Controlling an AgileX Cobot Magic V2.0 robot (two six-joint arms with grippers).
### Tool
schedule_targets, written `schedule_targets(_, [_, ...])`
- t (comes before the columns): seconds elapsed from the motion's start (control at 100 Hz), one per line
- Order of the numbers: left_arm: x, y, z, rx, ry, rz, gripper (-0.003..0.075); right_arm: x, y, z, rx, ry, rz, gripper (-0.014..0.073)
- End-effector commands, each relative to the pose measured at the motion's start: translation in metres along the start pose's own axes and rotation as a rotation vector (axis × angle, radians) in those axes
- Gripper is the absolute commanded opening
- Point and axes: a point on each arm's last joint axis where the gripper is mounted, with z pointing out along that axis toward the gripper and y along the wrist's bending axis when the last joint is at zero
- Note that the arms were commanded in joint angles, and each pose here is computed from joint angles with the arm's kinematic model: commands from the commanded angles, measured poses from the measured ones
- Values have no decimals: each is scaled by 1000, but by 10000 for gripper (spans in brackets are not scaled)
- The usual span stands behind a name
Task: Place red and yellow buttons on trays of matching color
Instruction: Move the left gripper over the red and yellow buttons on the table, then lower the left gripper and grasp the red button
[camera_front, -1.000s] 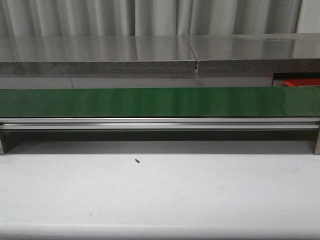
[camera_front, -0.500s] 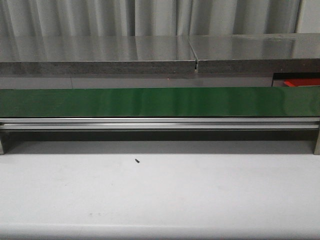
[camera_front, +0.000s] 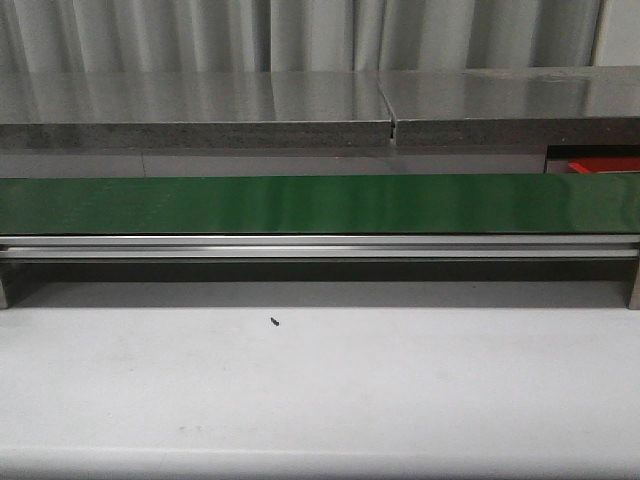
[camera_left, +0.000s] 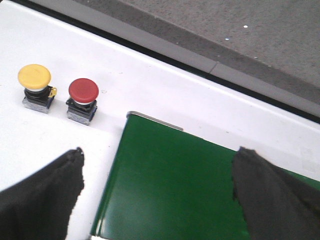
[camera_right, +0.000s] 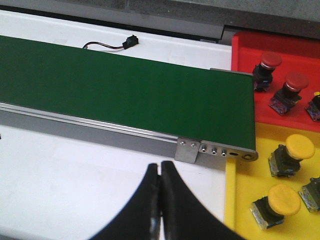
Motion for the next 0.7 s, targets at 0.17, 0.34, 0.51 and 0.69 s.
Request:
schedule_targets(0.17, [-45,25,80,55,105,-54,587,-12,-1,-5,13,-83,-2,-117])
schedule_targets(0.34, [-51,42,127,69,226,-112,587,-12,-1,-5,13,-83,-2,-117])
schedule_targets(0.51, [-59,56,138,-46,217,-92,583,-12,-1,-5,13,-83,-2,-117])
schedule_targets(0.69, [-62,58,139,-71,181,-74,575,-12,-1,-5,14,-83,-2,-117])
